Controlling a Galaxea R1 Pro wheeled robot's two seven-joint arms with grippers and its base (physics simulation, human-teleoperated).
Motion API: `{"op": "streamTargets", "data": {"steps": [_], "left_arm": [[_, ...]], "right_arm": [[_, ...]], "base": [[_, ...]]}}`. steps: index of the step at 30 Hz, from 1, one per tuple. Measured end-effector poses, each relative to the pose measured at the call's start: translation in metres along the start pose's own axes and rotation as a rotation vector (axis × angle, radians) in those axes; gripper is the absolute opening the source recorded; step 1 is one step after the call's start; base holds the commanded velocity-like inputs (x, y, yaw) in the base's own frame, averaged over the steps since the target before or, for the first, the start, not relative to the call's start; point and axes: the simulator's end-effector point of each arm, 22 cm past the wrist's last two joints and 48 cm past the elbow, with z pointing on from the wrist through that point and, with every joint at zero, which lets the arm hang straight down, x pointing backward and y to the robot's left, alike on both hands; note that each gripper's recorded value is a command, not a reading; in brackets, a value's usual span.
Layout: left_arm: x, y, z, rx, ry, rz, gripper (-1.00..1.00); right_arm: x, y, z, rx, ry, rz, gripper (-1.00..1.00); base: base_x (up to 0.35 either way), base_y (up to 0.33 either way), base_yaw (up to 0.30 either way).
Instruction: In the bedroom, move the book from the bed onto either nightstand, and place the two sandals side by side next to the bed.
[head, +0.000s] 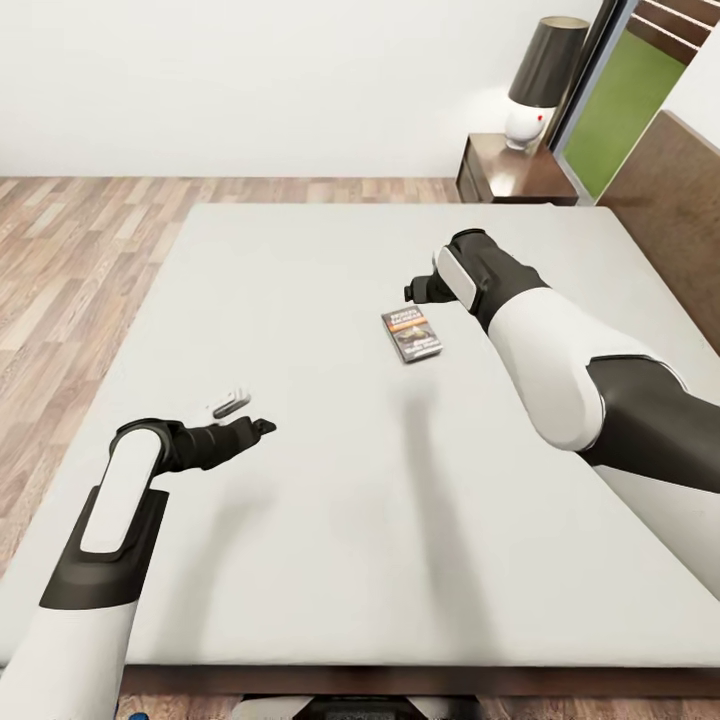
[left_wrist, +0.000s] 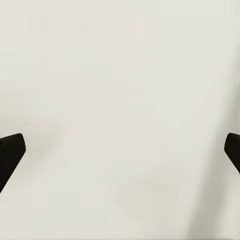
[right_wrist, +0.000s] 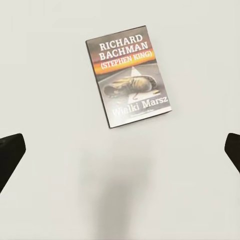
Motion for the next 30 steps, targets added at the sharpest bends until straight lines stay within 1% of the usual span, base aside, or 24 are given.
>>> {"op": "streamTargets", "data": {"steps": [6, 10, 12, 16, 19, 20, 23, 28, 30], "left_arm": [[0.004, 0.000, 0.004, 0.003, 0.013, 0.000, 1.00], [0.006, -0.003, 0.013, 0.013, 0.019, -0.002, 1.00], [0.001, -0.013, 0.016, 0.030, 0.012, -0.002, 1.00], [-0.024, -0.046, 0.017, 0.085, -0.027, 0.004, 1.00], [-0.040, -0.059, 0.017, 0.106, -0.052, 0.009, 1.00], [-0.040, -0.058, 0.020, 0.105, -0.050, 0.009, 1.00], [-0.052, -0.062, 0.023, 0.109, -0.065, 0.009, 1.00], [-0.054, -0.058, 0.034, 0.104, -0.063, 0.009, 1.00], [-0.056, -0.056, 0.035, 0.093, -0.065, 0.010, 1.00]], "right_arm": [[0.009, 0.000, 0.008, 0.000, 0.016, 0.000, 1.00], [0.016, 0.000, 0.018, 0.000, 0.024, 0.000, 1.00], [0.017, 0.000, 0.022, 0.001, 0.024, -0.001, 1.00], [0.017, 0.000, 0.029, 0.001, 0.020, -0.001, 1.00], [0.006, 0.000, 0.028, 0.001, 0.001, -0.001, 1.00], [0.007, 0.000, 0.031, 0.000, 0.003, 0.000, 1.00], [-0.005, 0.001, 0.029, -0.006, -0.018, -0.001, 1.00], [-0.001, 0.002, 0.040, -0.010, -0.017, 0.000, 1.00], [-0.001, 0.002, 0.041, -0.011, -0.018, 0.000, 1.00]], "base": [[0.000, 0.000, 0.000], [0.000, 0.000, 0.000], [0.000, 0.000, 0.000], [0.000, 0.000, 0.000], [0.000, 0.000, 0.000], [0.000, 0.000, 0.000], [0.000, 0.000, 0.000], [0.000, 0.000, 0.000], [0.000, 0.000, 0.000]]}}
